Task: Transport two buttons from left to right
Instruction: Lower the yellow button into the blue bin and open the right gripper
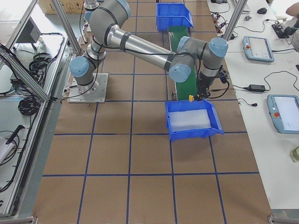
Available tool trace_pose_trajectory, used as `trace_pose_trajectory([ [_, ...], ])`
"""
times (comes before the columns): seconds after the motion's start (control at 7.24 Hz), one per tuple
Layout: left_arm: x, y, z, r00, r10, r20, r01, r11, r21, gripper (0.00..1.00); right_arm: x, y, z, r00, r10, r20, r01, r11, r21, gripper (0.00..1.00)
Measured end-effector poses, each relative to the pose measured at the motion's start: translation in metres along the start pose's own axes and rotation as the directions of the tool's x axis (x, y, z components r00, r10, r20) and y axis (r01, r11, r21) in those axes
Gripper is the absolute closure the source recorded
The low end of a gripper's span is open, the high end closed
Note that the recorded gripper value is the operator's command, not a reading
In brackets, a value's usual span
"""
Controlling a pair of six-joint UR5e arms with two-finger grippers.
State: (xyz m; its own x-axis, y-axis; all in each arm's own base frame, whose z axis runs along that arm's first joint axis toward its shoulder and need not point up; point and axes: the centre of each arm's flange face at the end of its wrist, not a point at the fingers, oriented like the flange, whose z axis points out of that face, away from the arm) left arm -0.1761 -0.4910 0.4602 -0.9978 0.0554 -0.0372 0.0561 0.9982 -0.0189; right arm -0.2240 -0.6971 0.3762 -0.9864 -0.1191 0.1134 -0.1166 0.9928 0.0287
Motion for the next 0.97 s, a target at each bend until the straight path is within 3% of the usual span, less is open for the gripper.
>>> trace_pose_trajectory([
  [0.41, -0.004, -0.001, -0.002, 1.0, -0.006, 0.0, 0.006, 1.0, 0.001, 0.0, 0.037, 0.003, 0.067, 0.999, 0.013, 0.049, -0.009, 0.998, -0.067, 0.92],
  [0.69, -0.003, -0.002, -0.006, 1.0, -0.005, 0.0, 0.005, 1.0, 0.009, 0.0, 0.051, -0.001, 0.104, 0.998, 0.021, 0.057, -0.016, 0.997, -0.079, 0.86],
  [0.83, -0.003, -0.002, -0.01, 1.0, -0.005, -0.001, 0.005, 1.0, 0.016, 0.0, 0.054, -0.003, 0.116, 0.998, 0.024, 0.057, -0.019, 0.997, -0.081, 0.75],
  [0.97, -0.003, -0.002, -0.012, 1.0, -0.005, -0.001, 0.005, 1.0, 0.019, 0.0, 0.055, -0.005, 0.125, 0.998, 0.025, 0.059, -0.02, 0.996, -0.085, 0.42],
])
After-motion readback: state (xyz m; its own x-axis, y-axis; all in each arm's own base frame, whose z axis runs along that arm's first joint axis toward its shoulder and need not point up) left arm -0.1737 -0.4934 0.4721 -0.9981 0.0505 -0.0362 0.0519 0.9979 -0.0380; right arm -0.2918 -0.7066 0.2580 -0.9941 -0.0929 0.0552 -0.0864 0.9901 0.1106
